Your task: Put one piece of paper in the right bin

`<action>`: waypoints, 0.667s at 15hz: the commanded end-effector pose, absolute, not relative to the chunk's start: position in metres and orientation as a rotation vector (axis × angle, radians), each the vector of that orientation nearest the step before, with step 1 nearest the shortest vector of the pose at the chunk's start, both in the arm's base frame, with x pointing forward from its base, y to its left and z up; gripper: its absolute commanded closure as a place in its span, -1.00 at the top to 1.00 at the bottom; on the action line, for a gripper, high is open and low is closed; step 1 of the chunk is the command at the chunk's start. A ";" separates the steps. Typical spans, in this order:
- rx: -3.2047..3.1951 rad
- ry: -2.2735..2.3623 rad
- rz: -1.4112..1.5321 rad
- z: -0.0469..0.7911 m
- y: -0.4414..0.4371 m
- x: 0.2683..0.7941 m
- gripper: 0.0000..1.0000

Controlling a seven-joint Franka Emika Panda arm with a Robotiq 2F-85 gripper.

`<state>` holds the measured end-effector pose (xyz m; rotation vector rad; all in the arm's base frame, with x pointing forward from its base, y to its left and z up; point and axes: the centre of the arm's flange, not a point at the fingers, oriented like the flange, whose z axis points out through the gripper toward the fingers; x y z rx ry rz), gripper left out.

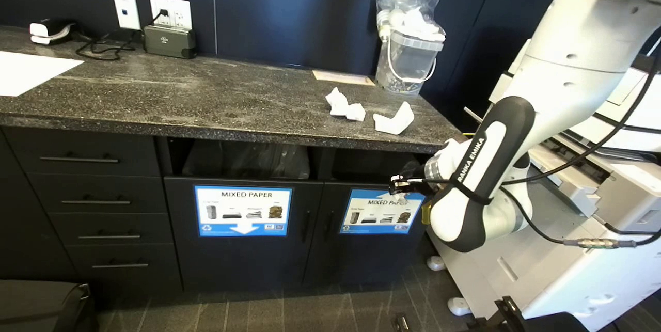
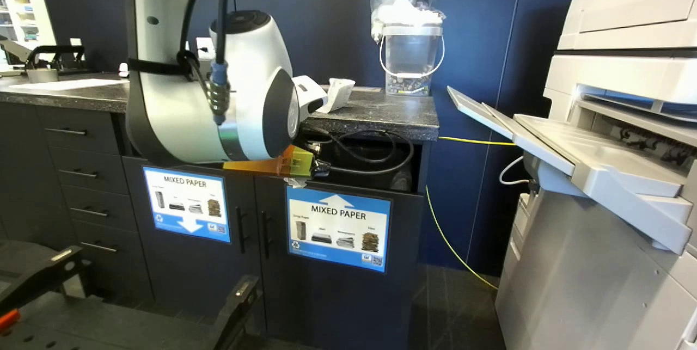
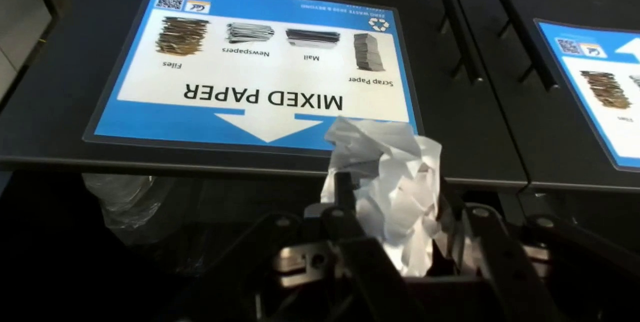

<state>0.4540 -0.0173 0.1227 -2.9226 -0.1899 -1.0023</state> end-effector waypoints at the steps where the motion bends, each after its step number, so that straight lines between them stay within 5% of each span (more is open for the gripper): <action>1: -2.900 -0.264 -1.119 0.088 -0.024 0.479 -0.68; 10: -2.722 -0.229 -1.434 0.047 -0.048 0.517 -0.67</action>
